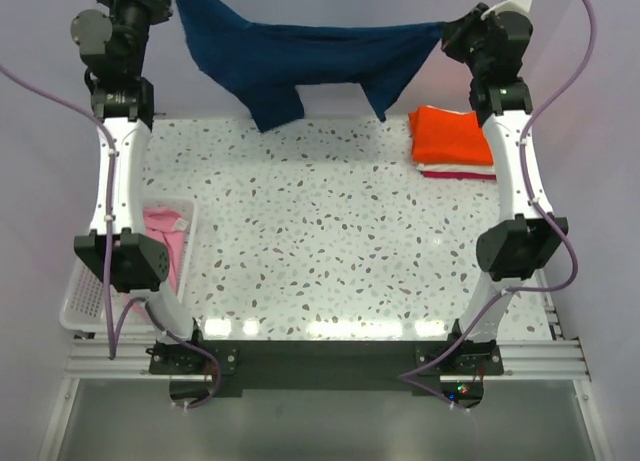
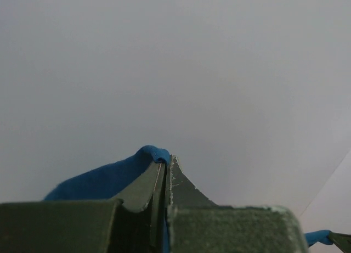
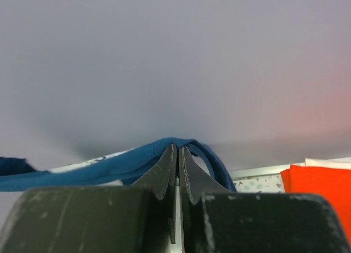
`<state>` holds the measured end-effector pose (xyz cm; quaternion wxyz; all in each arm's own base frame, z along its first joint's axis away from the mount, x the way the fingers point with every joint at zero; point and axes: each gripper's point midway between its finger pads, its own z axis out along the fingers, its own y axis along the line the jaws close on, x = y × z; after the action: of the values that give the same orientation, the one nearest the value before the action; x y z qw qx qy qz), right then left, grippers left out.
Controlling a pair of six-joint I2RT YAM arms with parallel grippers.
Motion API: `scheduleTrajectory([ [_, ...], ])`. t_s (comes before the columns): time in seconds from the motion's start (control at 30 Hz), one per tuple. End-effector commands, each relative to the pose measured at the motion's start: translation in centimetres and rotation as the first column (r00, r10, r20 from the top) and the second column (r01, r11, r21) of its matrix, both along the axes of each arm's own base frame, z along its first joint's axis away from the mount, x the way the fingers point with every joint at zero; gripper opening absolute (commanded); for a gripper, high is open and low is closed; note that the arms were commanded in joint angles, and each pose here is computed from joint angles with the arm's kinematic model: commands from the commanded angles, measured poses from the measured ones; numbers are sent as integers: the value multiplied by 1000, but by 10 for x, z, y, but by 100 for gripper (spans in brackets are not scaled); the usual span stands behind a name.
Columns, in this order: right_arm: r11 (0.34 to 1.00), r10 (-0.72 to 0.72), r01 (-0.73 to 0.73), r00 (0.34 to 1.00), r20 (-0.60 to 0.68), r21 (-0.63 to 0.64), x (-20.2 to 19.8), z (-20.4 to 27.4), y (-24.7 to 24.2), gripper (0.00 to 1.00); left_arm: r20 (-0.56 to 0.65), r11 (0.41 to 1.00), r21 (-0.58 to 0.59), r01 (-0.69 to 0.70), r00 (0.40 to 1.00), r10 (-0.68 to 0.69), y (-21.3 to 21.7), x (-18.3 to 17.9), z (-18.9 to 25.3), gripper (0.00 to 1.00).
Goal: Fold and stack the t-shirts
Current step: Flatten the tshirt out
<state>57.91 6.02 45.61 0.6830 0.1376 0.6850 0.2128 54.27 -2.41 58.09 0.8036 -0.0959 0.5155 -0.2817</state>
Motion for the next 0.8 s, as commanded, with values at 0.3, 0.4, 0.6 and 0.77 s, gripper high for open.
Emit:
scheduleTrajectory([
  [0.3, 993, 111, -76, 876, -470, 92, -72, -219, 13, 0, -335, 991, -133, -12, 942, -33, -7, -127, -180, 0],
  [0.4, 994, 90, -30, 782, -617, 108, -115, -292, 9, 0, -507, 978, -185, -96, 862, -11, -1, -164, -264, 0],
  [0.6, 997, 49, 20, 610, -791, 77, -186, -386, 0, 0, -764, 955, -171, -241, 645, 26, 7, -229, -400, 0],
  [0.77, 997, -4, 66, 537, -843, 37, -224, -414, -10, 0, -903, 914, -134, -382, 427, 46, 16, -279, -479, 0],
])
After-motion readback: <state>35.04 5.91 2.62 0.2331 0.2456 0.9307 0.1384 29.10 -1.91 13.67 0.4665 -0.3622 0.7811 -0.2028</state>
